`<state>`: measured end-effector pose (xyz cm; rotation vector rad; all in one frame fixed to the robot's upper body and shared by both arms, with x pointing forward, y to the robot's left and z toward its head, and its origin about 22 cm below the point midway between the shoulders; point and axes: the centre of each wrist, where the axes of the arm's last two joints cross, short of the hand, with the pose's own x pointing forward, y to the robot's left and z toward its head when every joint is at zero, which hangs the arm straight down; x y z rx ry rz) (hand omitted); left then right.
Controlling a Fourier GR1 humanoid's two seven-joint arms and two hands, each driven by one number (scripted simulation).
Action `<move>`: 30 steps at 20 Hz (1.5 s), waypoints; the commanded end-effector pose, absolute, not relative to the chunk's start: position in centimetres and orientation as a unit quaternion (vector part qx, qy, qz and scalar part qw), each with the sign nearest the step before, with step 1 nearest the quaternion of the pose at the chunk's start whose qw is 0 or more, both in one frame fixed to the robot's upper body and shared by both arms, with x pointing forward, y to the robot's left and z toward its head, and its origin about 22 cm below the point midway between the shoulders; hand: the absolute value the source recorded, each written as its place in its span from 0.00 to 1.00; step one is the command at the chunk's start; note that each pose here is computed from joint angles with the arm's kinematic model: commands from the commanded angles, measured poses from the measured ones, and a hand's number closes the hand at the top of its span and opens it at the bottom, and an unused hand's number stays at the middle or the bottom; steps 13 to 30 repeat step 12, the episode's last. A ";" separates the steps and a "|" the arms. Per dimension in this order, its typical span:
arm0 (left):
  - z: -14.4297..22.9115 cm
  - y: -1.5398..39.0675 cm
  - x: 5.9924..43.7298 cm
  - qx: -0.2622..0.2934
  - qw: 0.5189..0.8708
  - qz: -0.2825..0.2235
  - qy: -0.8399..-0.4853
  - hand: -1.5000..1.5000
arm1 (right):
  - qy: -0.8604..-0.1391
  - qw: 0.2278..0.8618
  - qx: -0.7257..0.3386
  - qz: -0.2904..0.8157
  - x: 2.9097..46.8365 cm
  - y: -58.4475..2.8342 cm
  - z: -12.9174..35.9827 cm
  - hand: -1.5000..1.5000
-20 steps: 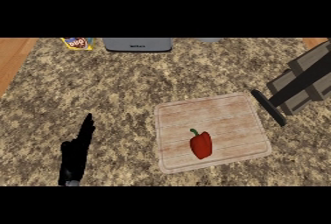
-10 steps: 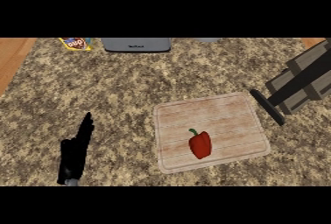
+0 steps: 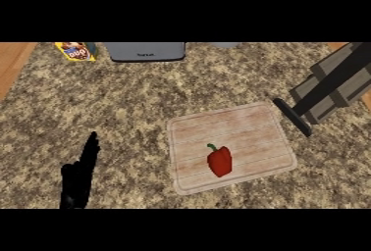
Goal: Pick the sweet potato from the cutting board and place it in the tiered basket
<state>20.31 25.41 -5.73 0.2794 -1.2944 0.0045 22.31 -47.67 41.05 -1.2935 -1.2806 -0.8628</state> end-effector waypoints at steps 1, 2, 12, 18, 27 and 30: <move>-5.4 26.3 21.2 0.136 0.790 0.010 -0.598 0.50 | -0.536 0.517 -0.545 -0.385 15.1 -48.8 43.0 0.00; -6.9 24.4 19.4 0.138 0.790 0.015 -0.598 0.50 | -0.534 0.527 -0.540 -0.383 13.6 -50.0 42.4 0.00; -6.0 26.5 19.6 0.133 0.796 0.013 -0.590 0.50 | -0.555 0.543 -0.522 -0.354 0.1 -52.7 40.2 0.00; -6.0 26.5 19.6 0.133 0.796 0.013 -0.590 0.50 | -0.555 0.543 -0.522 -0.354 0.1 -52.7 40.2 0.00; -6.0 26.5 19.6 0.133 0.796 0.013 -0.590 0.50 | -0.555 0.543 -0.522 -0.354 0.1 -52.7 40.2 0.00; -6.0 26.5 19.6 0.133 0.796 0.013 -0.590 0.50 | -0.555 0.543 -0.522 -0.354 0.1 -52.7 40.2 0.00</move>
